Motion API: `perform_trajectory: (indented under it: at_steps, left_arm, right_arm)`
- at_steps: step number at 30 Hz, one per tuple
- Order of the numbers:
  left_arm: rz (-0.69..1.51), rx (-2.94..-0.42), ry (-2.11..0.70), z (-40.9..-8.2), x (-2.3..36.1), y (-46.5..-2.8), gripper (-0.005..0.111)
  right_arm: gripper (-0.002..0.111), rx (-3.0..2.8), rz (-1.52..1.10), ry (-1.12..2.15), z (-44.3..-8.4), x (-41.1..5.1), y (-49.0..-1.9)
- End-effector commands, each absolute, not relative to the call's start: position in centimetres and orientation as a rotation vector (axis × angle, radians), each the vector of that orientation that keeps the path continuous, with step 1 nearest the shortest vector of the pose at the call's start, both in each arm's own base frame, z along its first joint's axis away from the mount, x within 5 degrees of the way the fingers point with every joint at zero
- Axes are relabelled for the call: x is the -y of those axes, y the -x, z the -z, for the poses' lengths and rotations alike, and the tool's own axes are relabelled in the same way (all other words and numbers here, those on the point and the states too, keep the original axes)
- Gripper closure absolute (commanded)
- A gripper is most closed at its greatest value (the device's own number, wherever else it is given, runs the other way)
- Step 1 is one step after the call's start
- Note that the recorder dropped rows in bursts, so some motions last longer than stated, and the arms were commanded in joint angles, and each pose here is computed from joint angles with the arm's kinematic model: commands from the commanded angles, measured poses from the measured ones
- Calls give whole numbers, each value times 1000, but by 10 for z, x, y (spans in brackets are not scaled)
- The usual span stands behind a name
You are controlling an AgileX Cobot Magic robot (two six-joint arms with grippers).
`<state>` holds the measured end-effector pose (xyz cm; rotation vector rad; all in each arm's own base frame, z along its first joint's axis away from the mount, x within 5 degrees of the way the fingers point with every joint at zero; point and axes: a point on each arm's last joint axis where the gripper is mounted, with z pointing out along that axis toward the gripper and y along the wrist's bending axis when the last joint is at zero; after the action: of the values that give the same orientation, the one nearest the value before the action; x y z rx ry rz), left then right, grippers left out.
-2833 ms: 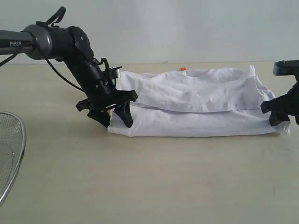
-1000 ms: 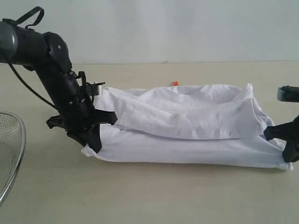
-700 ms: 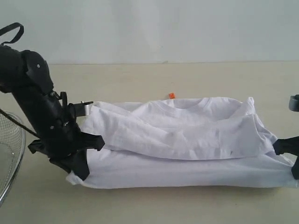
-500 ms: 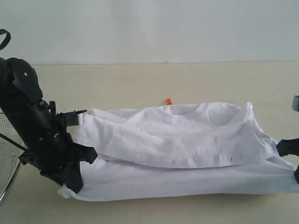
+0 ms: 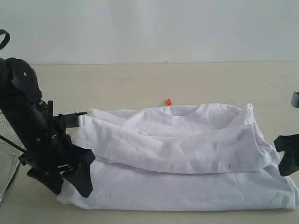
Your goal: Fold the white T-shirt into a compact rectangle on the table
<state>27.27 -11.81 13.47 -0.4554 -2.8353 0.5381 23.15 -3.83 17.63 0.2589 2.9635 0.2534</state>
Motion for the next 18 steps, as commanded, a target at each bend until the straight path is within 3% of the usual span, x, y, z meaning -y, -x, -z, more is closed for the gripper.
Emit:
perform_trajectory:
  at_steps: [1, 8, 18]
  left_arm:
    - [-585, 2870, 504, -156, 122, -282, 36]
    - [-623, 2984, 544, -182, 128, -302, 36]
    - [-633, 3030, 533, -184, 129, -307, 36]
  right_arm:
    - [58, -2849, -277, -206, -182, 37, -240]
    - [58, -2738, -208, -167, -184, 41, -250]
    - [58, -2770, -271, -104, -168, 35, -257]
